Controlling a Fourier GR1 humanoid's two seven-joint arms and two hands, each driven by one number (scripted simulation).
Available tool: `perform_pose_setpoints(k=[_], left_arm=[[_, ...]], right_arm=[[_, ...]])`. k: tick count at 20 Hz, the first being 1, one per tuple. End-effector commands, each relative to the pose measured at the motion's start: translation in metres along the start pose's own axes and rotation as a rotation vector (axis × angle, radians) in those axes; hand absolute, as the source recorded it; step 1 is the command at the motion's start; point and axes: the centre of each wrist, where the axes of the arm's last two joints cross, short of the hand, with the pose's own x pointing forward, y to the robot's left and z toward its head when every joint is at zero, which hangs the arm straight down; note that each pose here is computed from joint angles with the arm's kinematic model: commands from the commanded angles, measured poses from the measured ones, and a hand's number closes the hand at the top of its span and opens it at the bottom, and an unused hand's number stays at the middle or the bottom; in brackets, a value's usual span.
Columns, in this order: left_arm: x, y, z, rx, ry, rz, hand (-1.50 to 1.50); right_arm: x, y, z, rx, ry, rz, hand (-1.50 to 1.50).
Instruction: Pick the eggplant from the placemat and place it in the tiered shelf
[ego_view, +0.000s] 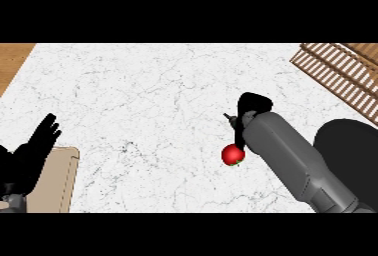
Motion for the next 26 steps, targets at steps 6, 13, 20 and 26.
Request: perform_pose_setpoints(k=[6,13,20,26], left_arm=[[-0.004,-0.013,-0.013,-0.017,0.007,-0.002,0.0],[-0.01,0.004,-0.001,0.008,0.001,0.001,0.0],[0.003,0.004,-0.007,0.012,-0.001,0.007,0.0],[-0.005,-0.005,-0.005,0.005,0.0,-0.002,0.0]], right_arm=[[-0.006,0.022,-0.006,0.038,0.132,0.025,-1.5],[-0.003,0.051,0.003,0.046,0.087,0.065,1.5],[-0.013,0.041,-0.005,-0.077,0.075,0.102,1.5],[-0.067,-0.047,-0.021,-0.356,0.028,-0.177,1.5]])
